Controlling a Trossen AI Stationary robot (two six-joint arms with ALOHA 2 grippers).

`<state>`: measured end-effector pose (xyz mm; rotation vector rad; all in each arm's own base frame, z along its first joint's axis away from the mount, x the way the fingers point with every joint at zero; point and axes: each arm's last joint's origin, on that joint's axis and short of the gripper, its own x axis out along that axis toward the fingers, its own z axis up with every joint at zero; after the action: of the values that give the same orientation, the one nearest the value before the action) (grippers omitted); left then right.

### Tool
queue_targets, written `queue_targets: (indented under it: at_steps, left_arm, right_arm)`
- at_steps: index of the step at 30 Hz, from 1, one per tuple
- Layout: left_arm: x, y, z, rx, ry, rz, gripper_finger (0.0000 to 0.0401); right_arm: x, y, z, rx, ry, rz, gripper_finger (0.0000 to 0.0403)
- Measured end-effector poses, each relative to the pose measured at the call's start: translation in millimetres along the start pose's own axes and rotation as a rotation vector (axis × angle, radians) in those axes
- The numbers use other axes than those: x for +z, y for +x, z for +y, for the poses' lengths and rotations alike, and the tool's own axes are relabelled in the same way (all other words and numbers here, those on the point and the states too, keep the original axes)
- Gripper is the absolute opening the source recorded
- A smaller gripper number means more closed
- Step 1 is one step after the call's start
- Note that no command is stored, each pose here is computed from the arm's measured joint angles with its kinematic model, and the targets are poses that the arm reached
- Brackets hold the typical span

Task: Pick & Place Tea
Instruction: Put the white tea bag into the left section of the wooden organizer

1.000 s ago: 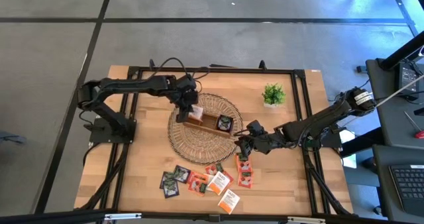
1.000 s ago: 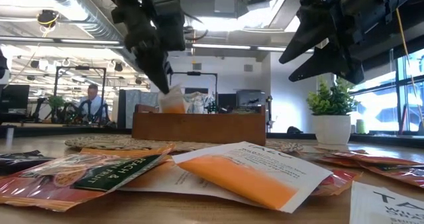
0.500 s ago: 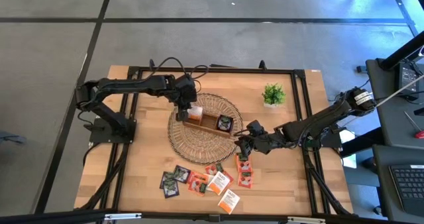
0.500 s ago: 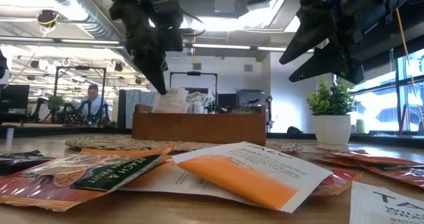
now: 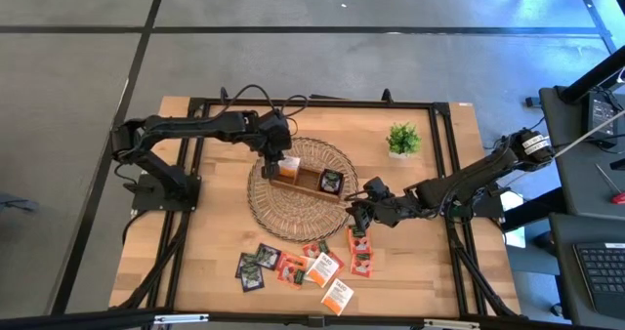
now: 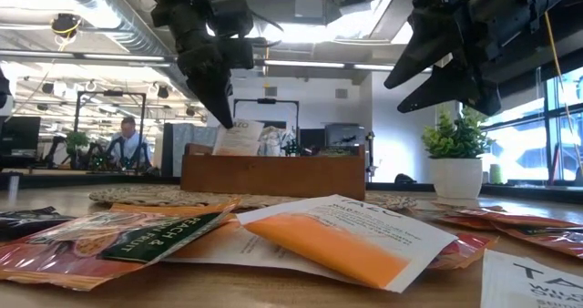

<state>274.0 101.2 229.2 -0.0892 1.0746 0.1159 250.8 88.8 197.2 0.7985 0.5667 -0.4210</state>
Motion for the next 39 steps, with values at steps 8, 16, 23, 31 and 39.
queue_targets:
  at_steps: [8, 16, 23, 31, 39]
  left_arm:
    - [0.3, 0.1, -1.1, -0.001, 0.005, 0.000, 0.0021]
    - [-0.2, 0.0, 1.3, 0.080, 0.005, 0.015, 0.0066]
    - [19.0, -16.7, 1.0, 0.089, -0.048, -0.049, 0.0095]
    - [55.9, -41.6, -48.6, -0.226, -0.002, -0.224, 0.0102]
    - [52.9, -28.8, -144.3, -0.296, 0.109, -0.191, 0.0102]
  right_arm:
    - [0.0, 0.0, 0.0, 0.000, -0.001, 0.000, 0.0171]
    - [-0.1, 0.0, 0.0, 0.000, -0.001, 0.001, 0.0171]
    - [0.0, 0.0, 0.0, 0.000, -0.001, 0.001, 0.0171]
    - [-2.6, -0.2, 1.7, 0.049, -0.072, 0.088, 0.0171]
    - [-6.9, -2.5, 7.0, 0.111, -0.130, 0.126, 0.0171]
